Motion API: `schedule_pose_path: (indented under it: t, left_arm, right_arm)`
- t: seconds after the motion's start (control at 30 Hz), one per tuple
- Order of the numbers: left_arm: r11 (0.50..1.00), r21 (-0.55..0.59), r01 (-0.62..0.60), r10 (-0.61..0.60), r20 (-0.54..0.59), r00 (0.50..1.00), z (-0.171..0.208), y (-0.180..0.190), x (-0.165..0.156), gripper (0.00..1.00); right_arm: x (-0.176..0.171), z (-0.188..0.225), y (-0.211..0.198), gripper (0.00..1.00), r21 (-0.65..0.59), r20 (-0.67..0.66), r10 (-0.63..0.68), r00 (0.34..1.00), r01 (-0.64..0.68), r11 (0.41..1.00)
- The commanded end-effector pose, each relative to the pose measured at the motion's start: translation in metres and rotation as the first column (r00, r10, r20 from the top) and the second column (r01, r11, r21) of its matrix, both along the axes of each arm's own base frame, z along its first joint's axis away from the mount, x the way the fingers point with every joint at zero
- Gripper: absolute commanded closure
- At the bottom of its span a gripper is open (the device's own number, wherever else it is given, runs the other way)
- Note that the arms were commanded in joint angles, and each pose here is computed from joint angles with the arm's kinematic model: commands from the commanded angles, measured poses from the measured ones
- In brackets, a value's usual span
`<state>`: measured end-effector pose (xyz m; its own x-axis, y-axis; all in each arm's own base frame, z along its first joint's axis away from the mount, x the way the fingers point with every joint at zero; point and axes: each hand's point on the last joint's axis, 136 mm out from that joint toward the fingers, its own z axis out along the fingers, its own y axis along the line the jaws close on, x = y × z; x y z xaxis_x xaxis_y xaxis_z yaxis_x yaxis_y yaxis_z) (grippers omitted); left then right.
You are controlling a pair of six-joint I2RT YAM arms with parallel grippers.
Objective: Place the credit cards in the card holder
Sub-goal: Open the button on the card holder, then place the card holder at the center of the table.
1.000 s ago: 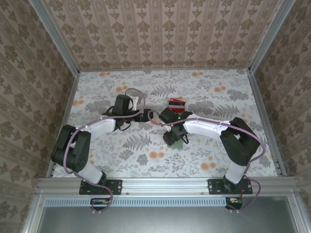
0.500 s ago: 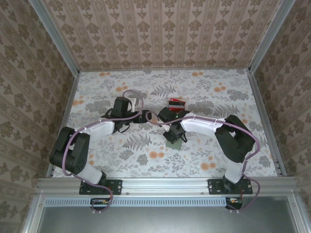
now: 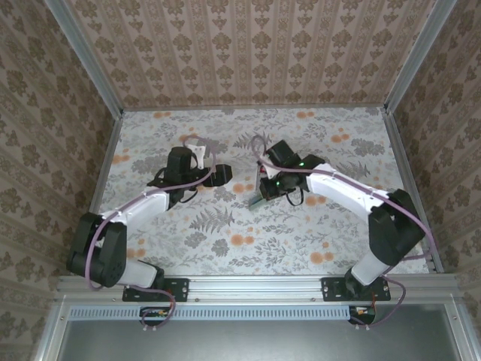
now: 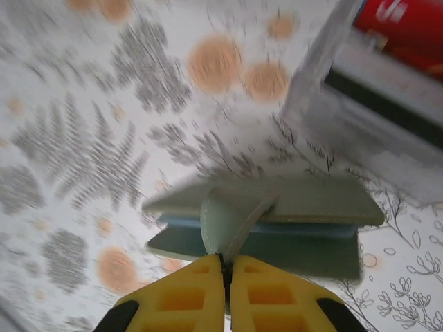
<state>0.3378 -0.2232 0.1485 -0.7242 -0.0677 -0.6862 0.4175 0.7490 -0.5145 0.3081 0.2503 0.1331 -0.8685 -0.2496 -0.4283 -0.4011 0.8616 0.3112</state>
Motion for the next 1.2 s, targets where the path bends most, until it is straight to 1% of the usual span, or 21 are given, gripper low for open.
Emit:
schedule_pose_path:
  t: [0.0, 0.17, 0.27, 0.33, 0.4, 0.47, 0.53, 0.63, 0.73, 0.77, 0.93, 1.03, 1.17]
  left_arm:
    - [0.996, -0.077, 0.046, -0.04, 0.078, 0.996, 0.034, -0.008, -0.004, 0.02]
    - [0.991, -0.103, 0.08, -0.068, 0.118, 0.991, 0.051, -0.017, -0.008, 0.03]
    - [0.99, -0.109, 0.089, -0.076, 0.116, 0.99, 0.05, -0.021, -0.008, 0.04]
    - [0.986, -0.121, 0.112, -0.1, 0.102, 0.99, 0.044, -0.032, -0.014, 0.04]
    - [0.982, -0.159, 0.098, -0.085, 0.086, 0.993, 0.039, -0.034, -0.013, 0.05]
    - [0.973, -0.214, 0.09, -0.077, 0.068, 0.995, 0.033, -0.037, -0.012, 0.06]
    - [0.947, -0.304, 0.108, -0.099, 0.045, 0.994, 0.032, -0.046, -0.011, 0.08]
    - [0.879, -0.461, 0.122, -0.125, 0.025, 0.992, 0.043, -0.058, -0.007, 0.1]
    - [0.808, -0.573, 0.138, -0.125, 0.062, 0.99, 0.063, -0.067, 0.001, 0.13]
    - [0.785, -0.596, 0.166, -0.154, 0.071, 0.986, 0.068, -0.072, -0.001, 0.13]
    - [0.732, -0.656, 0.185, -0.152, 0.107, 0.983, 0.08, -0.082, 0.008, 0.13]
    - [0.698, -0.691, 0.186, -0.167, 0.094, 0.981, 0.08, -0.092, 0.016, 0.13]
    - [0.682, -0.699, 0.215, -0.194, 0.11, 0.975, 0.088, -0.106, 0.02, 0.13]
  right_arm:
    - [0.014, 0.053, 0.013, 0.93, 0.209, 0.03, -0.099, 0.995, 0.091, 0.974]
    - [0.036, 0.09, 0.011, 0.93, 0.362, 0.046, -0.239, 0.97, 0.207, 0.909]
    - [0.046, 0.105, 0.015, 0.93, 0.436, 0.052, -0.295, 0.954, 0.244, 0.866]
    - [0.051, 0.115, 0.017, 0.94, 0.49, 0.05, -0.327, 0.944, 0.262, 0.831]
    - [0.057, 0.127, 0.017, 0.95, 0.552, 0.051, -0.36, 0.932, 0.274, 0.787]
    - [0.061, 0.14, 0.017, 0.95, 0.593, 0.062, -0.379, 0.923, 0.272, 0.758]
    - [0.064, 0.152, 0.014, 0.95, 0.622, 0.073, -0.407, 0.911, 0.277, 0.732]
    - [0.069, 0.172, 0.012, 0.95, 0.678, 0.089, -0.447, 0.89, 0.275, 0.682]
    - [0.075, 0.186, 0.01, 0.96, 0.72, 0.096, -0.482, 0.871, 0.273, 0.638]
    - [0.077, 0.192, 0.009, 0.96, 0.733, 0.101, -0.495, 0.863, 0.272, 0.624]
    - [0.083, 0.22, 0.008, 0.96, 0.79, 0.111, -0.527, 0.843, 0.247, 0.562]
    - [0.085, 0.233, 0.01, 0.96, 0.819, 0.106, -0.532, 0.84, 0.229, 0.526]
    - [0.086, 0.243, 0.01, 0.96, 0.836, 0.104, -0.54, 0.835, 0.221, 0.502]
